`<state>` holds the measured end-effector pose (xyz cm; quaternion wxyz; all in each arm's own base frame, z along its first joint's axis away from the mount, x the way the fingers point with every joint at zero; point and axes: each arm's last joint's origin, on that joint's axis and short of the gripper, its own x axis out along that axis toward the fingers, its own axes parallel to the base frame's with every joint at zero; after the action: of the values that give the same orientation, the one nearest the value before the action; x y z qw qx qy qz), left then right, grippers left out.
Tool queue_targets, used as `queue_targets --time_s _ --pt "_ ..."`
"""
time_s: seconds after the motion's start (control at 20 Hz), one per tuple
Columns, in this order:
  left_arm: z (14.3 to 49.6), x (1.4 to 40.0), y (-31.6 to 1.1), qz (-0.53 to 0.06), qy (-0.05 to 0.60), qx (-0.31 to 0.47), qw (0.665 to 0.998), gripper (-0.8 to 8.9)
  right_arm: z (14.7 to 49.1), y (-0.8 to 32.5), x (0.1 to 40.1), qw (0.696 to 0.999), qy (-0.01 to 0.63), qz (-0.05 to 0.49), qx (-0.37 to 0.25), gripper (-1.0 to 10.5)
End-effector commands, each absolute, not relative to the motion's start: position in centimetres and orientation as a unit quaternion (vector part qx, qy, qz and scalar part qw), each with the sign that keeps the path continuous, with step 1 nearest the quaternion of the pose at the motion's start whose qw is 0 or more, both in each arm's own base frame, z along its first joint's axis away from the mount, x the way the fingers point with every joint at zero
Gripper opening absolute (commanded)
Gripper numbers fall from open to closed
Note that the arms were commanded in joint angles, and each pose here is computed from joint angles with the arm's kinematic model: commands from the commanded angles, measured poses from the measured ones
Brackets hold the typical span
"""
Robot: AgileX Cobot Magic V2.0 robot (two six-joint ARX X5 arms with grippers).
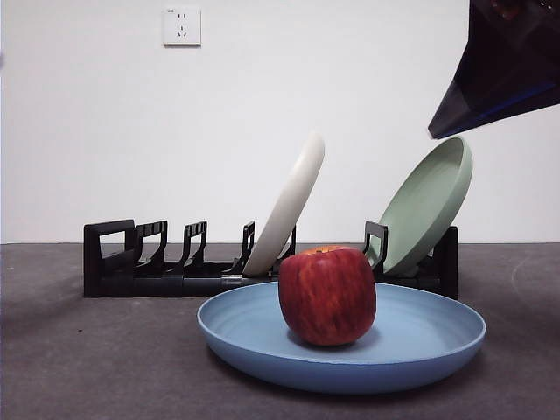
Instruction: Take the blue plate from the plate rack,put the plate on the table,take the apple from the table,put the apple in the plate
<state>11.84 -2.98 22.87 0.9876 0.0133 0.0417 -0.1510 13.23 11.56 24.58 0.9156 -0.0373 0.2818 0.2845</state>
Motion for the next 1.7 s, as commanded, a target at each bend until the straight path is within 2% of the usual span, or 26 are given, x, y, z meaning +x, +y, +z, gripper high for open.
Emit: queue_targets --time_s 0.05,0.25,0.6,0.85,1.65,1.7 --pt "20.4 10.9 -1.9 -0.116 0.030 -0.002 0.993 0.00 24.5 11.5 13.2 0.916 0.282 0.282 -0.033 -0.1" --pt "17.5 10.2 -1.1 -0.084 0.033 -0.002 0.996 0.00 24.5 11.5 13.2 0.916 0.282 0.282 -0.033 -0.1" --pt "15.1 10.0 -0.7 -0.062 0.074 -0.003 0.995 0.00 24.5 11.5 13.2 0.916 0.283 0.282 -0.033 -0.1" --pt "14.6 9.6 -0.4 -0.023 0.099 -0.001 0.995 0.00 24.5 11.5 13.2 0.916 0.283 0.282 -0.033 -0.1" --pt "14.6 9.7 -0.4 -0.022 0.099 -0.003 0.995 0.00 24.5 11.4 13.1 0.916 0.283 0.282 -0.035 -0.1" --pt "14.6 9.6 -0.4 -0.022 0.099 -0.003 0.995 0.00 24.7 11.0 13.0 0.921 0.275 0.272 -0.049 -0.1"
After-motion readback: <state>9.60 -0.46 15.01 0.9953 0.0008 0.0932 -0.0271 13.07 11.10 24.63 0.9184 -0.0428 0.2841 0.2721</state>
